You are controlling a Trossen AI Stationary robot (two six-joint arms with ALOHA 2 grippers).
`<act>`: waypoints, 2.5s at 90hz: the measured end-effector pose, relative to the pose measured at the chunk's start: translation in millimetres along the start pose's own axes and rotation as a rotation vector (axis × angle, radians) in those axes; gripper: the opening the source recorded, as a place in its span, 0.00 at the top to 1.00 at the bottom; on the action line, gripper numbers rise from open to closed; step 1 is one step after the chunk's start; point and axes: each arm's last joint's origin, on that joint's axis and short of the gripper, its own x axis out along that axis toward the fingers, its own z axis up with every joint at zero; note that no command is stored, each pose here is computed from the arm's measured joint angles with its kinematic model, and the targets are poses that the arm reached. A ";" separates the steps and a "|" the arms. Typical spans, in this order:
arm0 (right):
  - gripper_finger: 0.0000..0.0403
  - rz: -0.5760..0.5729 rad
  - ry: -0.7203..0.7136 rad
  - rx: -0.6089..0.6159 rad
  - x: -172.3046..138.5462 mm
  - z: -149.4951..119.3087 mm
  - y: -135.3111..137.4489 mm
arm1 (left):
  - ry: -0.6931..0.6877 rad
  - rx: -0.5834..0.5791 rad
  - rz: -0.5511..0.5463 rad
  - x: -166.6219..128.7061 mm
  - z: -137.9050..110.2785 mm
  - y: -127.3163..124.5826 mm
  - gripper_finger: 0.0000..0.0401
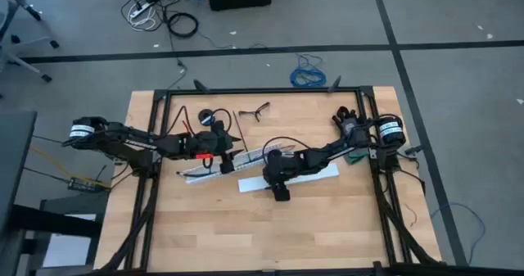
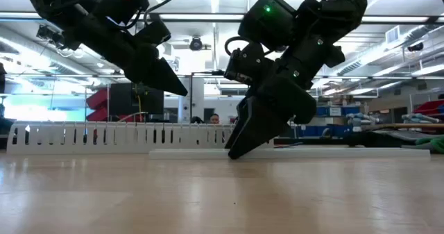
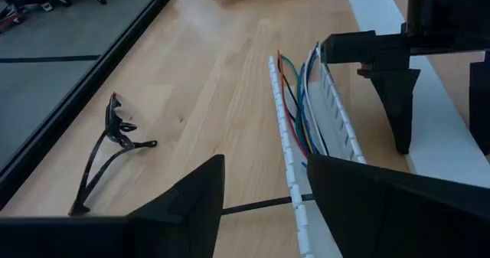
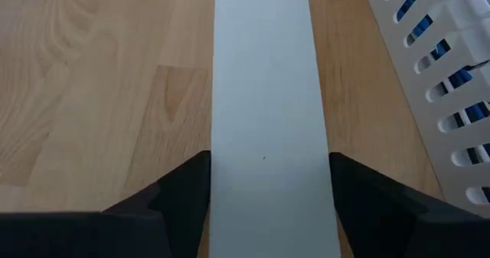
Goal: Ziptie cables
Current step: Close the white cable duct
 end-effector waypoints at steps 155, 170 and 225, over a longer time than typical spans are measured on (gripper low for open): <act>0.42 0.037 -0.064 -0.040 -57.6 25.3 -3.0 | 0.064 0.015 -0.035 0.5 -6.7 1.2 0.54; 0.42 0.011 -0.047 -0.047 -62.2 24.6 -6.7 | 0.132 -0.007 -0.026 -0.1 -13.4 1.7 0.54; 0.42 -0.021 -0.044 -0.036 -62.7 23.7 -22.1 | 0.269 -0.022 -0.119 2.6 -28.7 -2.9 0.54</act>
